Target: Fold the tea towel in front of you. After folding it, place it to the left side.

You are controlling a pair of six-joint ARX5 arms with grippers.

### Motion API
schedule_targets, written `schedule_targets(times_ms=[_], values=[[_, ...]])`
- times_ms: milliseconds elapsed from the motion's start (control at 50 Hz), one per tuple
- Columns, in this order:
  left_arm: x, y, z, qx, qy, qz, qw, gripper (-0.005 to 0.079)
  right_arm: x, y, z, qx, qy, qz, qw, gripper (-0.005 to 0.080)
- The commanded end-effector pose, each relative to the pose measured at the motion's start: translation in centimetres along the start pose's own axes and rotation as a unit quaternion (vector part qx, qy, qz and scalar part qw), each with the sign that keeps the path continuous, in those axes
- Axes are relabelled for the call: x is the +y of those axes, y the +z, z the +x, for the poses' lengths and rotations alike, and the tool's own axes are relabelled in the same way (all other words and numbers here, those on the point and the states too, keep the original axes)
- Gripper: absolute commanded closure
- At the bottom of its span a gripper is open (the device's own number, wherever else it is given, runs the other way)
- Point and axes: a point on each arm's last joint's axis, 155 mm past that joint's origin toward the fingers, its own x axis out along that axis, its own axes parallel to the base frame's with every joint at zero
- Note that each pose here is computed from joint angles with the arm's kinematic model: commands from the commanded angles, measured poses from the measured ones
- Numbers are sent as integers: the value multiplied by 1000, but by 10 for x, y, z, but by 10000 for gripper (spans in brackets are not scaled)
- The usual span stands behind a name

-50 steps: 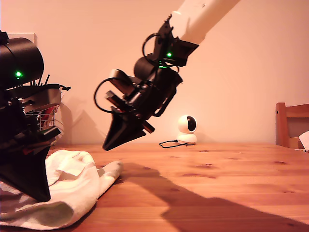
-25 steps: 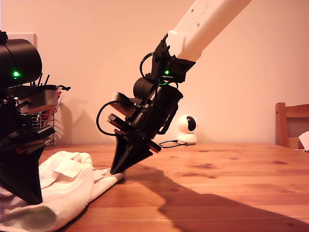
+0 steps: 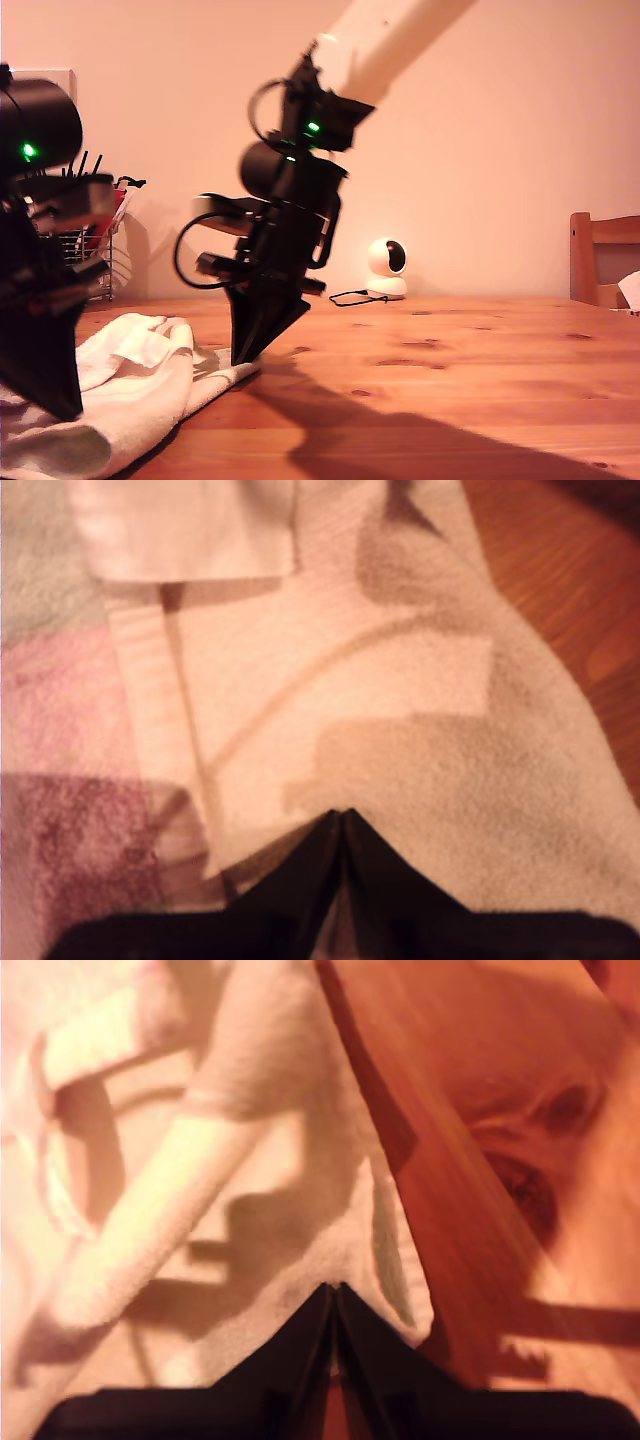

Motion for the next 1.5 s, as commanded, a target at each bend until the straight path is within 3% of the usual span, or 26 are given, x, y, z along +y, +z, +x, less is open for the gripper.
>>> schedule_targets(times_ms=[0, 180, 420, 600, 780, 1120, 1260, 1480], values=[[11, -2, -4, 0, 21, 7, 1000, 762, -4, -36, 18, 64, -9, 10, 998, 765], [24, -8, -6, 10, 36, 3, 999, 762, -12, -61, 12, 108, -9, 28, 994, 765], [27, 6, -6, -18, 38, 7, 999, 762, -24, -78, -6, 138, -30, 44, 989, 765], [28, 17, -7, -40, 40, 11, 998, 762, -45, -96, -31, 161, -75, 141, 974, 765], [19, 17, -6, -41, 18, 12, 999, 762, -43, -128, -44, 216, -72, 207, 952, 765], [-11, 10, -6, -29, -55, 17, 998, 762, 3, -107, -39, 197, -1, 201, 960, 765], [-24, 17, -7, -42, -83, 26, 995, 762, 3, -88, -32, 161, -6, 191, 968, 765], [-31, 24, -7, -56, -90, 36, 994, 762, -3, -91, -33, 166, -21, 187, 968, 765]])
